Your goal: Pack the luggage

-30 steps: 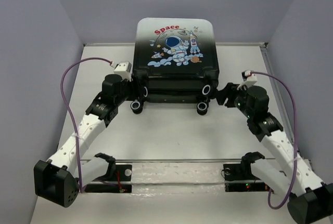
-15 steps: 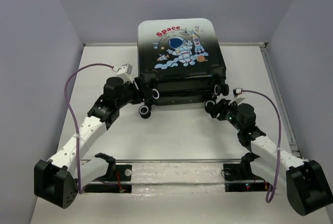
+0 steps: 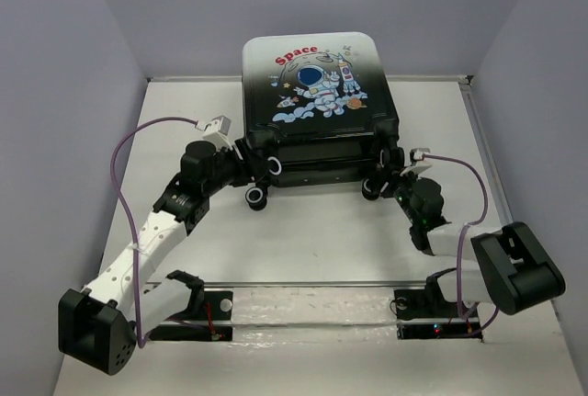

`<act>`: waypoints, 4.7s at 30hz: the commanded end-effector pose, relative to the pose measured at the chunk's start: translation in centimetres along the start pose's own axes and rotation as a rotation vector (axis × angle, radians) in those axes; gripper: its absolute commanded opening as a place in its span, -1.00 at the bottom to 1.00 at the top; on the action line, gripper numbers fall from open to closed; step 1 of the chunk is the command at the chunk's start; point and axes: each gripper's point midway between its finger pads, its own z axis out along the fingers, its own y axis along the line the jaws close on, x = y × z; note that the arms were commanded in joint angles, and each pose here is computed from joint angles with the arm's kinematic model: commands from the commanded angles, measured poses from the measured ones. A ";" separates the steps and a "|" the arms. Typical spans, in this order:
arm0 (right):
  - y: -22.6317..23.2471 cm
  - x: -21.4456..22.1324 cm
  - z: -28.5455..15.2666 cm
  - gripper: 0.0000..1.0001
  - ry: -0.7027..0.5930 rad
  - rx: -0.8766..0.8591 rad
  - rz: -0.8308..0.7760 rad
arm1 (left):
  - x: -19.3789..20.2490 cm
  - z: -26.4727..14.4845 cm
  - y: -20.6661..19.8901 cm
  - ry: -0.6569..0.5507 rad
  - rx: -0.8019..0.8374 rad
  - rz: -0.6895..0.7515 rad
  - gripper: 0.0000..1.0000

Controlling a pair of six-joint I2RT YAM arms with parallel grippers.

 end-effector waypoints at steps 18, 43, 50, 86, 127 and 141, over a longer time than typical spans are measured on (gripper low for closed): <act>3.3 -6.8 0.8 -0.86 -0.369 -0.189 0.008 | 0.2 -2.0 -4.5 -0.019 0.221 0.056 -0.89; 1.2 -1.4 -1.9 -0.06 -0.114 -0.005 0.119 | -3.1 -3.8 -7.2 -0.140 0.306 0.031 -0.88; 1.0 -3.7 -0.6 0.18 -0.166 -0.103 0.070 | -4.0 -4.3 -7.7 -0.173 0.311 0.037 -0.88; 19.1 4.9 -1.7 -0.86 -0.013 -0.549 0.032 | -4.0 -3.3 -9.8 -0.137 0.446 -0.056 -0.88; 28.8 2.0 -5.1 0.95 0.217 -0.425 -0.066 | -3.0 -3.8 -10.6 -0.115 0.505 -0.163 0.38; 32.2 -2.8 1.1 0.92 0.117 -0.423 -0.084 | -1.9 -3.3 -9.7 -0.085 0.478 -0.159 0.54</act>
